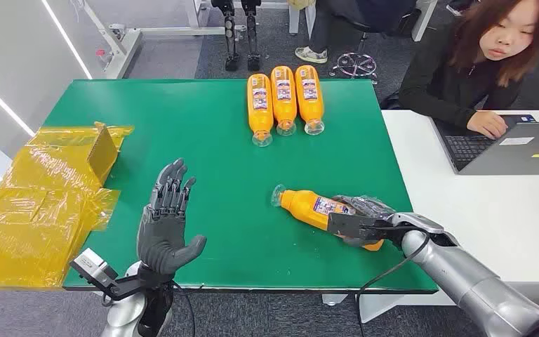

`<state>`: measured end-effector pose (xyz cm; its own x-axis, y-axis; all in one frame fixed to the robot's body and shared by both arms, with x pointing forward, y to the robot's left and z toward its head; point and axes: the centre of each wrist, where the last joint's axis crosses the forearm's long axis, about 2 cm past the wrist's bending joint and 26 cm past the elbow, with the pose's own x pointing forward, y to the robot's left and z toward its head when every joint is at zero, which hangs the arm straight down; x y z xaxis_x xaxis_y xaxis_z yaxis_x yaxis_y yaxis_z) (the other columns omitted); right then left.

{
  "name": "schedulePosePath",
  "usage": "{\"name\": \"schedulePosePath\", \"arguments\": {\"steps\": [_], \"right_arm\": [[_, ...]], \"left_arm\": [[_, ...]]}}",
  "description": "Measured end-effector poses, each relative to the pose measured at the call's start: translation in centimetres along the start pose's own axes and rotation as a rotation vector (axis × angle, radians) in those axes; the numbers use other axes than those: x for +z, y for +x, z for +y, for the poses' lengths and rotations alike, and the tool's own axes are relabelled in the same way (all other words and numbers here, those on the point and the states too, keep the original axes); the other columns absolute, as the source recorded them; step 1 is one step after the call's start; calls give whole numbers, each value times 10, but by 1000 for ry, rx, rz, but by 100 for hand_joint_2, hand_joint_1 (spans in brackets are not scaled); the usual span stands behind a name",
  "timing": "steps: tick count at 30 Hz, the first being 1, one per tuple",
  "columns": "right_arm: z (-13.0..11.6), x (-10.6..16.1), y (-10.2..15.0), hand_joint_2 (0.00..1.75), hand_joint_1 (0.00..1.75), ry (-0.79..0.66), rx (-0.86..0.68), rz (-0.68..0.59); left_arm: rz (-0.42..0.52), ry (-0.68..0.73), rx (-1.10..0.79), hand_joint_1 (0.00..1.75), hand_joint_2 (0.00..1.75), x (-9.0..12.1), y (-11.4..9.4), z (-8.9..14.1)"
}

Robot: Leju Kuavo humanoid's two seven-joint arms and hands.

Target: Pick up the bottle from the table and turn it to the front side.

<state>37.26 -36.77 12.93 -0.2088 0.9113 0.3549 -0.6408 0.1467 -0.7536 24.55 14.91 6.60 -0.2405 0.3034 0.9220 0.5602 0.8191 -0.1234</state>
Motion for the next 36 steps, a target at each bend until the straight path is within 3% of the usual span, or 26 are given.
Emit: {"name": "schedulePosePath", "arguments": {"steps": [11,19,28,36], "right_arm": [[-6,18,-9,175,175,-31,15,7],[-15,28,2,175,175,-232,103,-27],[1,40,22,175,175,-428,199,-135],[35,47,43,175,175,-584,228,-270]], "left_arm": [[-2,2,1,0,175,1,0,0],[5,22,-1,0,175,11,-2,-3],[-1,52,-19,0,175,21,0,-6],[-1,61,-7,0,175,26,2,-9]]}}
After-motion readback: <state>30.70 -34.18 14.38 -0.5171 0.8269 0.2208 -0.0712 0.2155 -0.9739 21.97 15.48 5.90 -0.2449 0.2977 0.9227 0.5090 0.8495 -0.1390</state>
